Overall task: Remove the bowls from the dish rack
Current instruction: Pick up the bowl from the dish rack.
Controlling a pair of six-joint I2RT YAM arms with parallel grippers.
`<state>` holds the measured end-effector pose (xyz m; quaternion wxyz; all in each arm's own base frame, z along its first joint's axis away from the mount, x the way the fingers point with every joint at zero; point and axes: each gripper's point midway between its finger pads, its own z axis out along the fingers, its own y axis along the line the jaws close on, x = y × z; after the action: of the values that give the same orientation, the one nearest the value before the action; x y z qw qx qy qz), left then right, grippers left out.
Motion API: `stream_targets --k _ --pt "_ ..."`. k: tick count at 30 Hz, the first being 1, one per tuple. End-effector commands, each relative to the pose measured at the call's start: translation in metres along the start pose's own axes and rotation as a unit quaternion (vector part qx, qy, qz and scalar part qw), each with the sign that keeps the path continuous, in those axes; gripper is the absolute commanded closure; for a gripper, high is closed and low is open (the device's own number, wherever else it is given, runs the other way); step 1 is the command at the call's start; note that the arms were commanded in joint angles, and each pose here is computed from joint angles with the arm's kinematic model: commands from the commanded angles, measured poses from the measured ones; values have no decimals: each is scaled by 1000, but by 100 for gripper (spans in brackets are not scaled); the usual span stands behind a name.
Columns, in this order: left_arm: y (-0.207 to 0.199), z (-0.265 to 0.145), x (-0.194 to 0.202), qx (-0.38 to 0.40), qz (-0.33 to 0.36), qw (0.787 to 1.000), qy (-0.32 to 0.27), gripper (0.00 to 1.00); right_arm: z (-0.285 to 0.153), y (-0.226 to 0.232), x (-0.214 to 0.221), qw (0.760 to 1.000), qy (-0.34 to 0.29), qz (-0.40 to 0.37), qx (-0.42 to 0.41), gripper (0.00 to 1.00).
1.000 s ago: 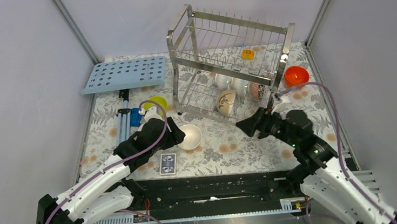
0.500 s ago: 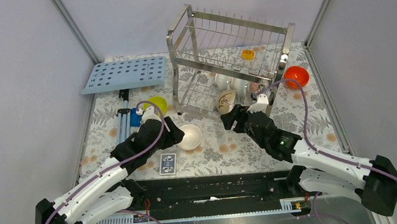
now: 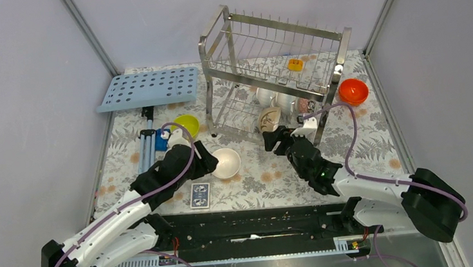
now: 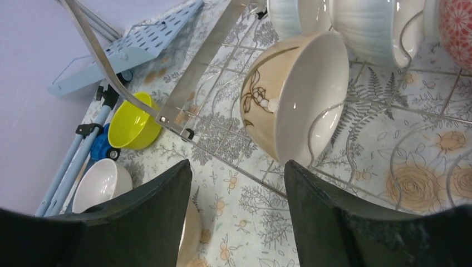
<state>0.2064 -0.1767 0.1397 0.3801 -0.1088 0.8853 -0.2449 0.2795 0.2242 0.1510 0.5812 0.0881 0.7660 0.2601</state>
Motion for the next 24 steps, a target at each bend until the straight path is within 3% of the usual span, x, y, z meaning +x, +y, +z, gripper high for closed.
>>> stream_targets --k 1,9,24 --pt "-3 1 -9 7 -3 1000 -21 34 10 6 -24 998 -67 9 -16 31" --pt "0 0 -9 3 -4 1000 -25 34 25 -5 -25 996 -77 32 -40 42" --pt "7 3 -7 -15 3 1000 -23 34 35 -6 -2 993 -25 35 -110 45"
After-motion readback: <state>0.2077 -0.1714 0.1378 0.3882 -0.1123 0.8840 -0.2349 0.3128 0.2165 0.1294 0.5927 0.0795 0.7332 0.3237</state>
